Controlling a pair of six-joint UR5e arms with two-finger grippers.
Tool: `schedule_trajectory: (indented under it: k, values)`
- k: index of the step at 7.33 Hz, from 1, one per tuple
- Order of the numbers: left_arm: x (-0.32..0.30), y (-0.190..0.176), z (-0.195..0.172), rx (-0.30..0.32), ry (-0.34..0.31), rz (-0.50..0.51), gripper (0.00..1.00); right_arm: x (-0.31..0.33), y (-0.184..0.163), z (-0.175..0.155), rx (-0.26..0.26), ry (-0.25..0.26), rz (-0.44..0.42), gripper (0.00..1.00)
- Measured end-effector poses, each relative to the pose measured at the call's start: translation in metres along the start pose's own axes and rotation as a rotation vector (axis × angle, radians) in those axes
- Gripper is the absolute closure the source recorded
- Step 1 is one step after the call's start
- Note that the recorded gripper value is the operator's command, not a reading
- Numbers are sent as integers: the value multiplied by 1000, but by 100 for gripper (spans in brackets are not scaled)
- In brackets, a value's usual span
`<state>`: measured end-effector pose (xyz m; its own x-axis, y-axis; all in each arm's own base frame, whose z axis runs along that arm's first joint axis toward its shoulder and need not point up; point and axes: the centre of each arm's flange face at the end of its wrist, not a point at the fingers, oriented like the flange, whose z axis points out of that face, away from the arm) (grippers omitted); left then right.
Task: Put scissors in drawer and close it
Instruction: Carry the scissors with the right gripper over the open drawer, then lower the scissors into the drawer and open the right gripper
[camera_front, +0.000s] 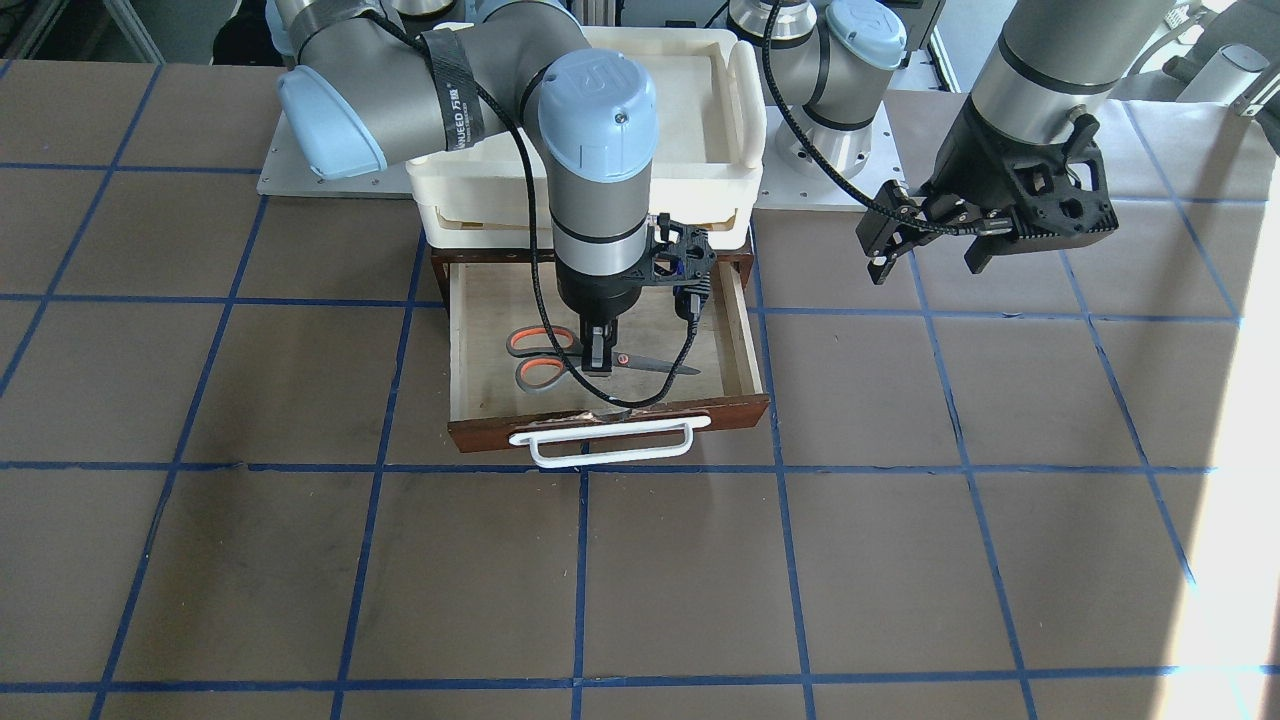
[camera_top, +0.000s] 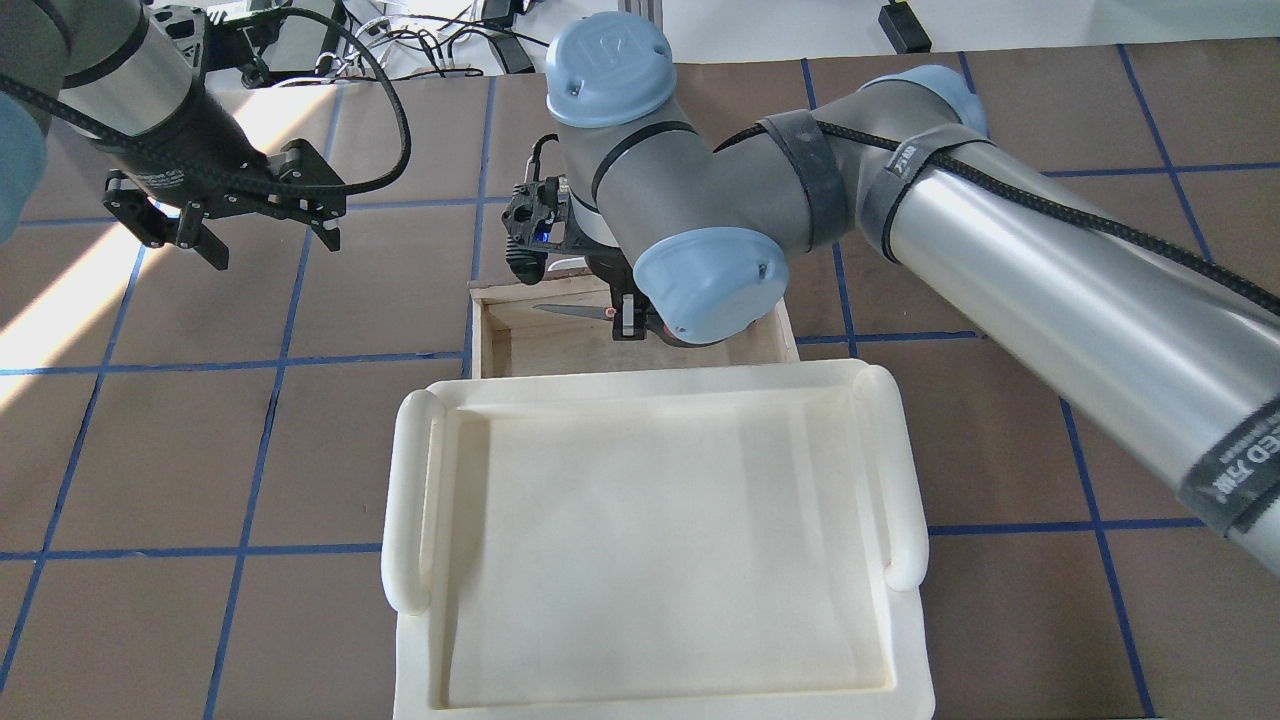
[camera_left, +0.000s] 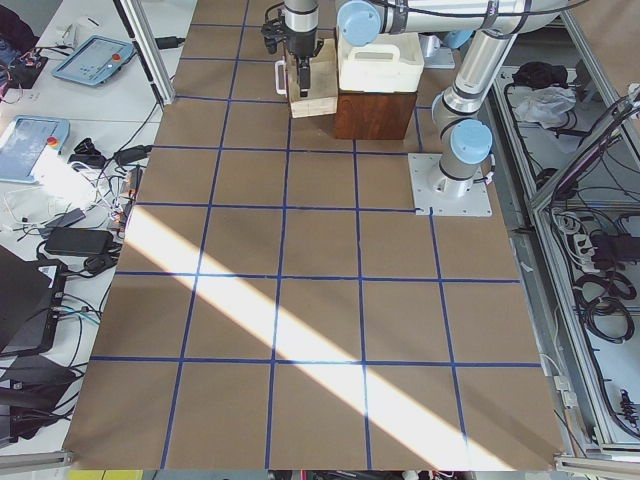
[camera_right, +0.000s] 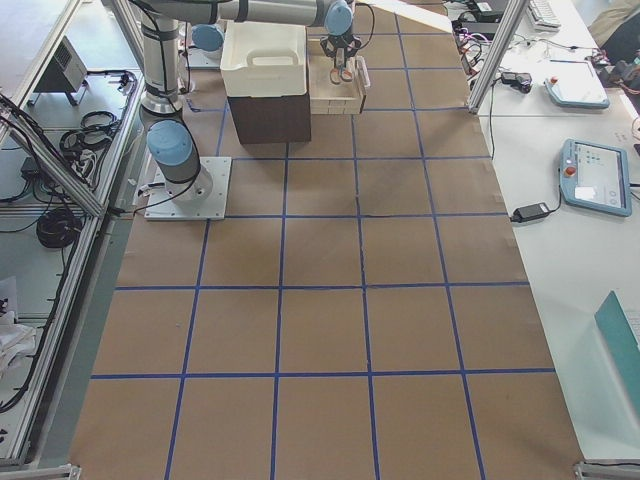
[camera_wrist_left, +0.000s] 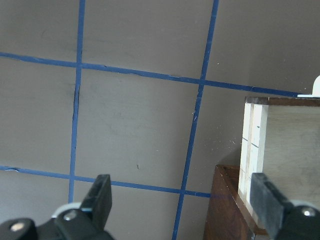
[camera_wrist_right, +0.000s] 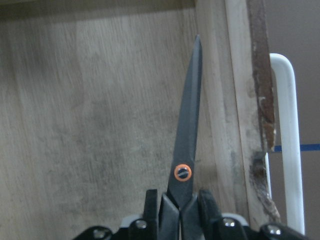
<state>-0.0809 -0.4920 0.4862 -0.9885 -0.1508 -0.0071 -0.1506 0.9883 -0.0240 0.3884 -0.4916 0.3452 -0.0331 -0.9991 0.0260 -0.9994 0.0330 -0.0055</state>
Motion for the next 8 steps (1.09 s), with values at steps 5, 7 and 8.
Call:
schedule_trajectory:
  k: [5, 7, 8]
  values:
    - [0, 0, 0, 0, -1, -3, 0, -6, -4, 24, -4, -13, -9, 100]
    - [0, 1, 0, -5, -1, -4, 0, -6, -4, 33, -9, -22, -12, 100]
    - [0, 1, 0, -7, -1, -5, 0, -5, -5, 37, -7, -20, -13, 100]
